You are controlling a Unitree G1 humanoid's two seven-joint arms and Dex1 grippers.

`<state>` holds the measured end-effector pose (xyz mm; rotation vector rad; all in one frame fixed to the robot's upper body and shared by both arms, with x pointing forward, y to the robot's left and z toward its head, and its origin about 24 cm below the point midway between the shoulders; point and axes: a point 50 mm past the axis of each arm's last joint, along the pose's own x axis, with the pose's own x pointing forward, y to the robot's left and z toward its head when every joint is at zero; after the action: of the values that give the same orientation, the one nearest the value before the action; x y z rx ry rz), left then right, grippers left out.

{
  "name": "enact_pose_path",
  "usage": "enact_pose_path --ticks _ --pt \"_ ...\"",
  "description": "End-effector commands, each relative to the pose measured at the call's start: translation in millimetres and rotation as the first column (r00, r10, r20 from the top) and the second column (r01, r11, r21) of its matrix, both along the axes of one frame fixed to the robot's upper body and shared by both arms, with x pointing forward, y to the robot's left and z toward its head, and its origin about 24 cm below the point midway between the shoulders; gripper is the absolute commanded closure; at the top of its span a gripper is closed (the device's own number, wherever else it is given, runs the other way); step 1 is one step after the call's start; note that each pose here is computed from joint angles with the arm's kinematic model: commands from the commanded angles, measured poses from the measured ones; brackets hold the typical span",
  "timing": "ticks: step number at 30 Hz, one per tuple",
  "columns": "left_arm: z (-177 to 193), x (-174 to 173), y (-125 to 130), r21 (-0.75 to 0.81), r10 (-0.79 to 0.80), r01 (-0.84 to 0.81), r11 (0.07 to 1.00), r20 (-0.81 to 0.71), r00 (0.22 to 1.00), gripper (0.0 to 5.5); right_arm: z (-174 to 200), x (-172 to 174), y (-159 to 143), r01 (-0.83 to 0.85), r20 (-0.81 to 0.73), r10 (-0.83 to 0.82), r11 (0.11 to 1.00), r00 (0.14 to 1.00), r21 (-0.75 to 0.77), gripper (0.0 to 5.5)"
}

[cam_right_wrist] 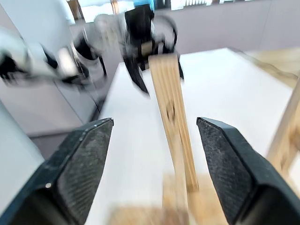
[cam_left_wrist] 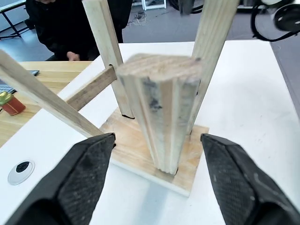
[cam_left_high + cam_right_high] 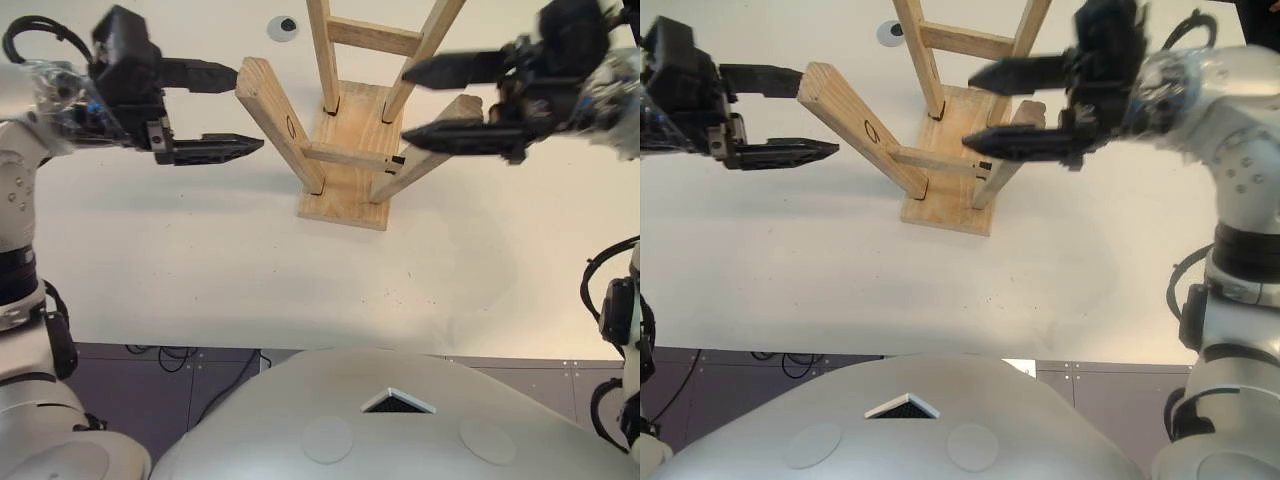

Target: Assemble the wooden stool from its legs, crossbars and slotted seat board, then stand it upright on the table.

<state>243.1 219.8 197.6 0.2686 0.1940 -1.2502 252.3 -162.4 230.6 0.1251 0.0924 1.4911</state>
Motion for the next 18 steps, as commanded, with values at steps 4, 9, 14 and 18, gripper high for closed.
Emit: enact_pose_path --ticks 4,9,14,18 --pt "-43 -19 13 0.016 0.242 -0.244 0.97 -0.195 0.951 2.57 33 34 -61 0.424 -0.123 -0.406 0.866 0.906 0.266 2.71" --pt "-96 -40 -28 0.057 0.265 -0.261 0.964 -0.336 0.904 3.39 -96 16 -19 0.484 0.184 -0.451 0.77 0.874 -0.416 3.66" --pt "-114 -31 -52 0.031 0.343 -0.361 0.932 -0.394 0.852 4.12 -127 0 5 0.503 0.274 -0.424 0.688 0.863 -0.523 4.49" --pt "-127 -19 -54 0.084 0.439 -0.444 0.892 -0.393 0.808 4.71 -136 -16 31 0.443 0.255 -0.367 0.654 0.895 -0.613 5.13"
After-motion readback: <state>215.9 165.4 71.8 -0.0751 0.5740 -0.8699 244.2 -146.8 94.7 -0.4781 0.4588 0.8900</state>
